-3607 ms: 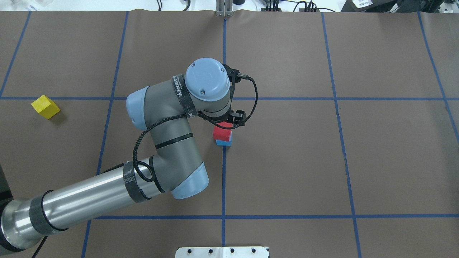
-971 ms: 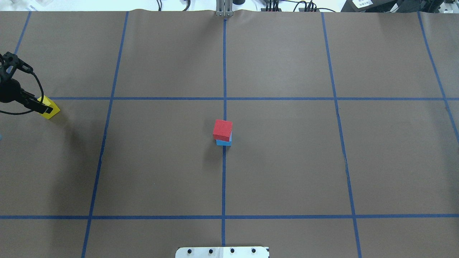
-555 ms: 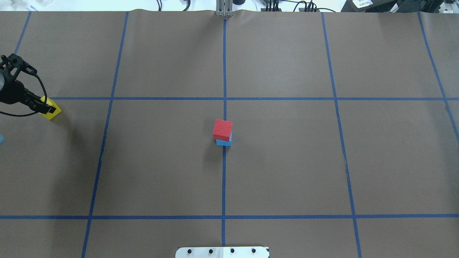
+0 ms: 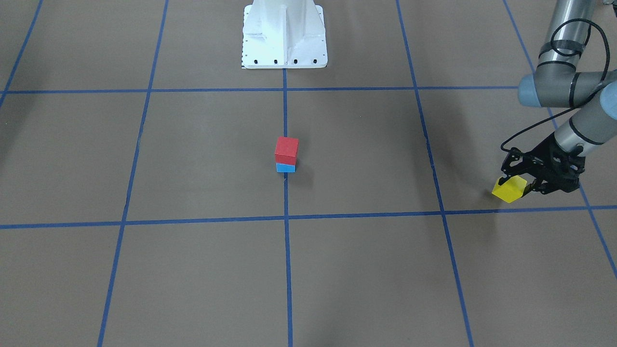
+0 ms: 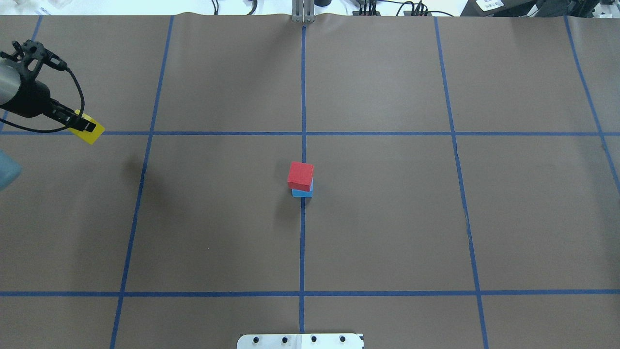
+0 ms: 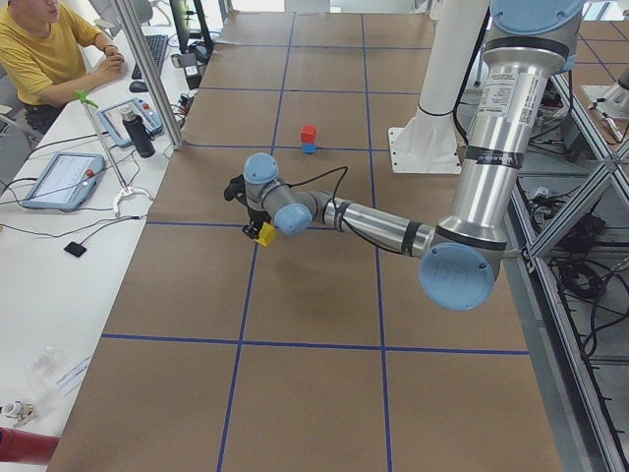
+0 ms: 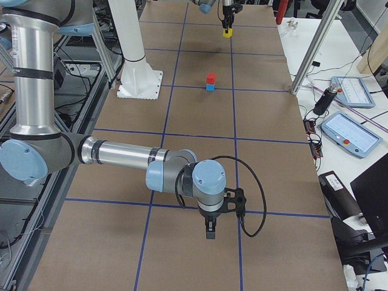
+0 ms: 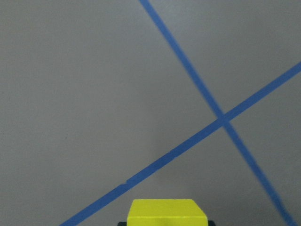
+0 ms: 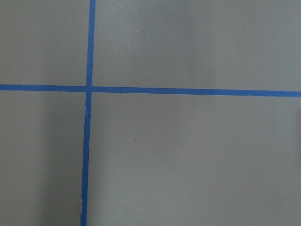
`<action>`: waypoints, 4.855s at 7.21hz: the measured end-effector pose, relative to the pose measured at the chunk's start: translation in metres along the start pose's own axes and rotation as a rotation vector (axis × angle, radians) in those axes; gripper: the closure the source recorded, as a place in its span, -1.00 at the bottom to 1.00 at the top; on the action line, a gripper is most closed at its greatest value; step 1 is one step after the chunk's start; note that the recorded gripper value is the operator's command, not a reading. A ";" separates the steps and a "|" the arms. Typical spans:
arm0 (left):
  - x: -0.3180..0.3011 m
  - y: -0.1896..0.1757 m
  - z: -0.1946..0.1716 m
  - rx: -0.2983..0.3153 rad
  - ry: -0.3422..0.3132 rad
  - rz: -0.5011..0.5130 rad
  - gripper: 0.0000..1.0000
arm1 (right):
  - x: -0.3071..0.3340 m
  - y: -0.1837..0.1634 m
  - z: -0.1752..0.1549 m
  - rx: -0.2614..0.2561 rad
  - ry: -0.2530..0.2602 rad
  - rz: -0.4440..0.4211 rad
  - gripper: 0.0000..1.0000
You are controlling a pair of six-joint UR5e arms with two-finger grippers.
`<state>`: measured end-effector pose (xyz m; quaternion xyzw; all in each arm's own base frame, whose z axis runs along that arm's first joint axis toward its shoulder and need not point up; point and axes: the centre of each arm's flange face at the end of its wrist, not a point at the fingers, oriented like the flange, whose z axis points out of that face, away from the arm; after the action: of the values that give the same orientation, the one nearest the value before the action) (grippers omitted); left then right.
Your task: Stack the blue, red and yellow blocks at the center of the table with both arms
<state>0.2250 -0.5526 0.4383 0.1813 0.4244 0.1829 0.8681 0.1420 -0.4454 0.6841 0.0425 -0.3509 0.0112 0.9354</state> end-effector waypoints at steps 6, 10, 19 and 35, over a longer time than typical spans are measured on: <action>0.361 -0.099 -0.020 -0.062 -0.055 -0.406 1.00 | 0.000 -0.001 0.000 0.001 0.000 0.002 -1.00; 0.464 -0.132 0.028 -0.083 -0.087 -0.445 0.73 | 0.000 -0.001 0.000 0.001 0.000 0.001 -1.00; 0.467 -0.134 0.057 -0.088 -0.086 -0.351 -0.98 | 0.000 -0.001 0.000 0.000 0.001 0.000 -1.00; -0.190 0.185 -0.158 -0.214 -0.210 -0.036 -0.99 | 0.002 0.003 0.002 -0.003 0.000 -0.006 -1.00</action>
<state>-0.0414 -0.4564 0.5617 0.0982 0.3122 0.1917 0.9253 0.1420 -0.4430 0.6869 0.0422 -0.3509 0.0078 0.9354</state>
